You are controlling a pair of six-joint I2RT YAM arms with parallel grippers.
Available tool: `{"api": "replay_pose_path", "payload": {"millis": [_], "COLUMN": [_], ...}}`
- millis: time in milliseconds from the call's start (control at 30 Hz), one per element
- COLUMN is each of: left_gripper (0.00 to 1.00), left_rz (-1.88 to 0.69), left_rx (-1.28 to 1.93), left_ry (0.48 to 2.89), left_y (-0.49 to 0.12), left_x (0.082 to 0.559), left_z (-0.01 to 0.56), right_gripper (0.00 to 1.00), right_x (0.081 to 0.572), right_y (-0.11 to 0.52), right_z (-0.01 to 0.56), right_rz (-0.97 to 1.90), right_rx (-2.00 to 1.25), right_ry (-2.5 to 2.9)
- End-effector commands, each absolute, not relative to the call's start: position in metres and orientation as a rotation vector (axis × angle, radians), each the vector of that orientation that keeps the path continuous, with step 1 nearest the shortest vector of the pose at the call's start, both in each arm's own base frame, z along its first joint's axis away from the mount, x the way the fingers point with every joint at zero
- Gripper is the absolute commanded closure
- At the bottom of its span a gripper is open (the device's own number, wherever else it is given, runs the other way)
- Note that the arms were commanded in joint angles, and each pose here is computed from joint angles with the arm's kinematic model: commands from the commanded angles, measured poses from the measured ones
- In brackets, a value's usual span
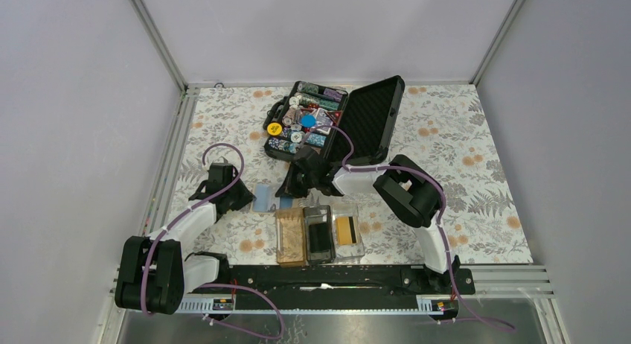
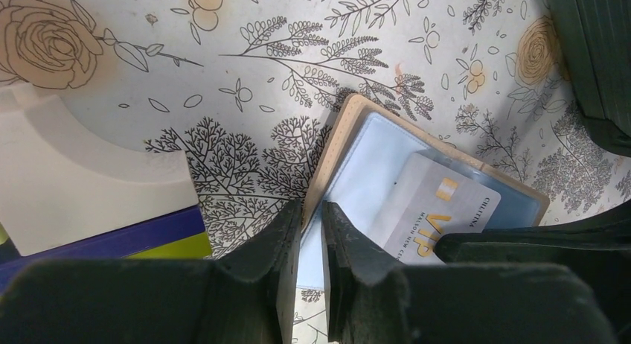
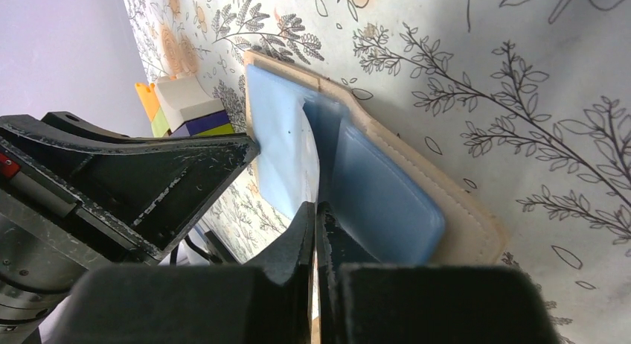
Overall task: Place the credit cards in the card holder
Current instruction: Insert the credit card into the card holder.
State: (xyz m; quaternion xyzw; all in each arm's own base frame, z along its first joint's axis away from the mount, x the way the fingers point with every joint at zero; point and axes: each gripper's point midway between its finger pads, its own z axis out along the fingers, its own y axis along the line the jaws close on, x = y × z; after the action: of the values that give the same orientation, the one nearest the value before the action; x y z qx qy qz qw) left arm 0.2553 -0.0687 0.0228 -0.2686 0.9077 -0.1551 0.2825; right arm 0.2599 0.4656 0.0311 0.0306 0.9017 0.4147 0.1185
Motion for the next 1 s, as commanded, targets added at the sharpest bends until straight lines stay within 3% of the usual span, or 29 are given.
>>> {"api": "replay_pose_path", "payload": {"millis": [0, 267, 400, 733, 867, 967], "left_gripper": [0.82, 0.77, 0.72, 0.73, 0.72, 0.72], "left_rz": [-0.456, -0.471, -0.506, -0.584, -0.598, -0.571], "left_rx": [-0.709, -0.693, -0.670, -0.670, -0.682, -0.685], "left_ry": [2.438, 2.432, 2.431, 2.435, 2.424, 2.418], "left_y": [-0.075, -0.077, -0.081, -0.091, -0.092, -0.088], "left_x": [0.251, 0.251, 0.250, 0.247, 0.246, 0.246], "left_z": [0.021, 0.023, 0.024, 0.022, 0.024, 0.025], "right_gripper": [1.00, 1.00, 0.93, 0.89, 0.82, 0.72], "right_x": [0.250, 0.250, 0.253, 0.258, 0.263, 0.269], "right_y": [0.453, 0.454, 0.453, 0.474, 0.475, 0.467], "right_z": [0.026, 0.011, 0.006, -0.005, -0.003, 0.004], "right_rz": [1.105, 1.070, 1.017, 0.987, 0.953, 0.885], "right_rx": [0.071, 0.045, 0.029, -0.013, -0.038, -0.071], "right_ry": [2.660, 2.697, 2.697, 2.685, 2.674, 2.645]}}
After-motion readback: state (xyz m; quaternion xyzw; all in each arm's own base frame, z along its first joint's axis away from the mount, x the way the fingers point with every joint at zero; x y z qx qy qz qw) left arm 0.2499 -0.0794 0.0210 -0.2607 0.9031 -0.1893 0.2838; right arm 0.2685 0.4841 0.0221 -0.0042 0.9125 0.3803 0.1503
